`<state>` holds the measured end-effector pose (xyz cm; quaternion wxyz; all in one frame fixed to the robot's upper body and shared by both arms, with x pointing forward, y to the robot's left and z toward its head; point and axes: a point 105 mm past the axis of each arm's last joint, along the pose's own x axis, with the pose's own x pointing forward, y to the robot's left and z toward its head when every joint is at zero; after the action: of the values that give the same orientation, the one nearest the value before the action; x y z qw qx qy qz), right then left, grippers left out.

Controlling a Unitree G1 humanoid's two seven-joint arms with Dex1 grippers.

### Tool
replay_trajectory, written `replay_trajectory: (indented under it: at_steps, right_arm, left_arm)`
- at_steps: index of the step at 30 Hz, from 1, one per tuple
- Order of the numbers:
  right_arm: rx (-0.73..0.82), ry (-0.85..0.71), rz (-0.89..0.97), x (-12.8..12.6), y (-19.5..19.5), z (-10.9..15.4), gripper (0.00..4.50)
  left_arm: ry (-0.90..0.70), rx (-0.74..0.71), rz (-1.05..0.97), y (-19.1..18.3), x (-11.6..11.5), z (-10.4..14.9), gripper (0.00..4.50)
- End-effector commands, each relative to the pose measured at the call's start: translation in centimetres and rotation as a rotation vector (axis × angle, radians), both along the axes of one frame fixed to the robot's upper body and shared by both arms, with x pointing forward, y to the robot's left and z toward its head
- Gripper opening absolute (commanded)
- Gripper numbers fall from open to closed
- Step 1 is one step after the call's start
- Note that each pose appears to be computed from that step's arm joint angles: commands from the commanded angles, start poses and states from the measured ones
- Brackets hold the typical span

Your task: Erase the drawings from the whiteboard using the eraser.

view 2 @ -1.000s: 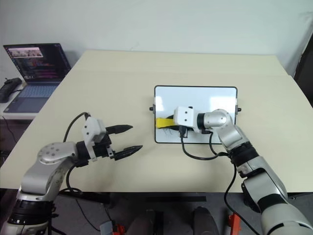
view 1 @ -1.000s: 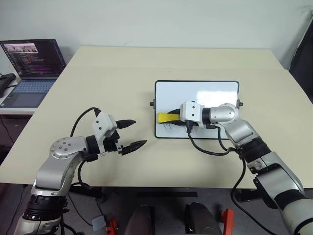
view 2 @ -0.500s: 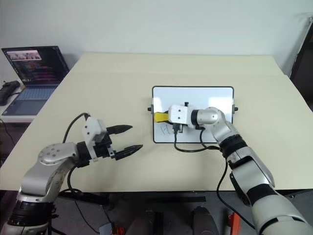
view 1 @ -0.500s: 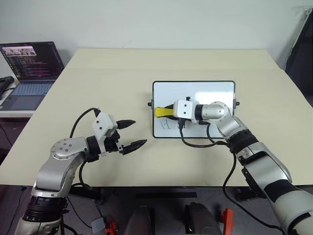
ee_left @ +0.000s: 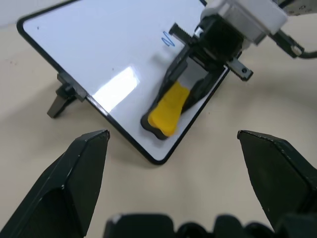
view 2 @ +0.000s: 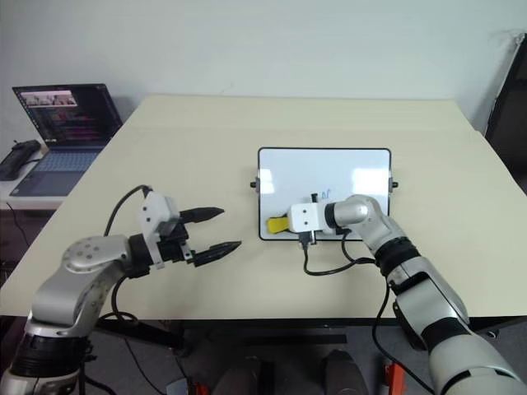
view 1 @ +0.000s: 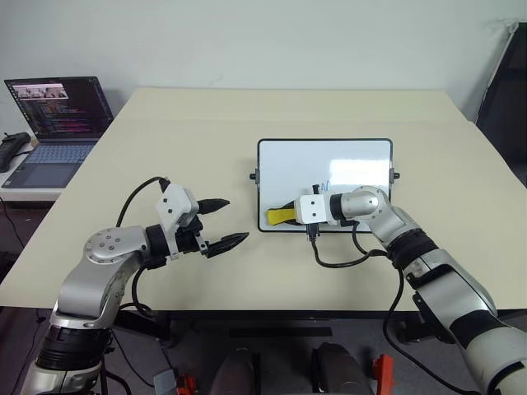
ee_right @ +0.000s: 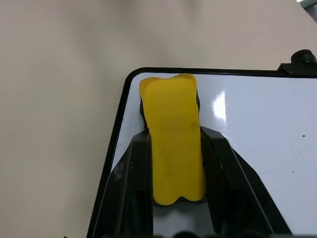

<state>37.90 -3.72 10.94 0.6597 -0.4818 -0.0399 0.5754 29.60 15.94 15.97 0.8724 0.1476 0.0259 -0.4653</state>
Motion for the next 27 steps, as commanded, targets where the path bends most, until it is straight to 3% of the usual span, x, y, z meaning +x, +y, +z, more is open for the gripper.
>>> replay_trajectory:
  at_steps: [1,6,12,24,25,27]
  right_arm:
    - [-0.065,-0.017,-0.126,1.7,-2.5,-0.8,0.98]
    - [0.004,-0.168,-0.248,4.3,-2.9,2.5,0.98]
    - [0.015,-0.234,-0.298,5.4,-3.7,4.0,0.98]
    - [-0.091,0.028,-0.132,0.4,-2.8,-2.2,0.97]
    - [-0.077,0.026,-0.138,0.3,-3.0,-2.0,0.97]
    - [0.096,0.009,-0.159,0.2,-3.2,1.9,0.97]
  left_arm:
    - [-0.040,0.009,-0.023,-0.3,-0.2,1.1,4.50]
    - [-0.043,0.013,-0.028,-0.3,0.0,1.2,4.50]
    - [-0.043,0.012,-0.045,-0.6,-0.1,1.3,4.50]
    - [-0.065,0.013,-0.061,-0.9,0.3,2.0,4.50]
    - [-0.074,0.009,-0.062,-0.9,0.4,2.3,4.50]
    - [-0.100,0.007,-0.056,-0.7,0.8,3.1,4.50]
